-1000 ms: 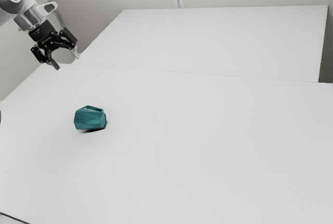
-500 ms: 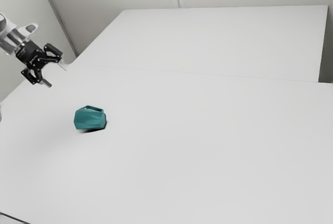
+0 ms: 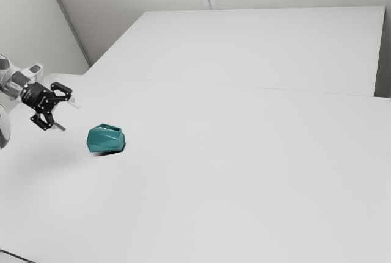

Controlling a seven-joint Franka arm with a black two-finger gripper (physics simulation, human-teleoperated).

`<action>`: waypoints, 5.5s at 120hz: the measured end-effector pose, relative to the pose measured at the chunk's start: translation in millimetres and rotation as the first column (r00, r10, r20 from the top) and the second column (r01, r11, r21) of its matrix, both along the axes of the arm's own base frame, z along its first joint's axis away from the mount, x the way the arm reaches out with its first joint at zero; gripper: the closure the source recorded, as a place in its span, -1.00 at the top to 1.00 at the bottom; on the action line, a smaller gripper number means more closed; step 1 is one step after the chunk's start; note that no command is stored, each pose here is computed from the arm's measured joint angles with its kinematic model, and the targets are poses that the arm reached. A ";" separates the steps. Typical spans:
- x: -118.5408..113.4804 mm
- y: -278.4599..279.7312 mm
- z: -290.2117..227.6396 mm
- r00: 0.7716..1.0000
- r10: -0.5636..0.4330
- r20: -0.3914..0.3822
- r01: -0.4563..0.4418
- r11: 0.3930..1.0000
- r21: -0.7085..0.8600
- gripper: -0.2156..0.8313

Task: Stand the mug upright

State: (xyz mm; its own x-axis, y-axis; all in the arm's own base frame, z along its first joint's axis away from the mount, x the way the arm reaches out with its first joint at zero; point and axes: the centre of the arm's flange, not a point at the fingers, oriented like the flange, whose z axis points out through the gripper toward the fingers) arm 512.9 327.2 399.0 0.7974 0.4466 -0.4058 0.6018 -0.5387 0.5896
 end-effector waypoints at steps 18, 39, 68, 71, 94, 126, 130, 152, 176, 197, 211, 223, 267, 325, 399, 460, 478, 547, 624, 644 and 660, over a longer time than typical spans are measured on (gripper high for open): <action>4.8 2.4 -23.4 1.000 0.000 0.008 0.000 0.999 -0.033 0.59; 1.0 16.1 -38.7 0.998 0.024 0.061 -0.019 0.997 -0.080 0.59; 4.6 28.6 -67.5 0.995 0.014 0.103 -0.003 0.993 -0.114 0.59; 7.0 28.5 -71.3 0.994 0.009 0.107 0.004 0.993 -0.118 0.59; 18.2 28.5 -87.7 0.991 -0.018 0.132 0.035 0.991 -0.127 0.59; 25.2 44.5 -83.3 0.984 -0.038 0.175 0.056 0.994 -0.095 0.59; 28.4 43.5 -84.6 0.983 -0.046 0.180 0.063 0.994 -0.094 0.59; 35.3 41.0 -99.0 0.981 -0.062 0.186 0.083 0.991 -0.106 0.59; 35.4 40.4 -107.6 0.980 -0.066 0.187 0.088 0.990 -0.113 0.59; 45.1 35.0 -108.8 0.975 -0.076 0.209 0.101 0.988 -0.114 0.59; 55.6 31.9 -106.5 0.970 -0.088 0.227 0.115 0.988 -0.106 0.59; 61.1 30.0 -106.6 0.967 -0.091 0.237 0.118 0.988 -0.103 0.59; 78.8 5.1 -111.8 0.963 -0.105 0.248 0.137 0.984 -0.115 0.59; 93.0 -17.2 -117.3 0.963 -0.101 0.251 0.134 0.984 -0.119 -0.24; 97.8 -22.0 -97.9 0.963 -0.087 0.254 0.118 0.987 -0.110 -0.86; 115.4 -132.2 30.8 0.902 -0.350 0.253 0.333 0.937 0.109 -0.91; 113.6 -167.9 56.1 0.866 -0.462 0.191 0.416 0.878 0.235 -0.91; 86.5 -310.4 109.6 0.694 -0.719 -0.033 0.572 0.524 0.631 -0.91; 85.3 -330.3 50.4 0.715 -0.696 -0.067 0.525 0.472 0.708 -0.91; 83.3 -332.0 34.3 0.714 -0.696 -0.075 0.519 0.455 0.723 -0.91; 83.5 -332.8 23.5 0.713 -0.697 -0.076 0.511 0.443 0.737 -0.91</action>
State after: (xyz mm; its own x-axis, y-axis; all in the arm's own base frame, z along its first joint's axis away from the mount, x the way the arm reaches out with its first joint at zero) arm 596.4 -5.6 422.6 0.9916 -0.1293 -0.0036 -0.1293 -0.9905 -0.0465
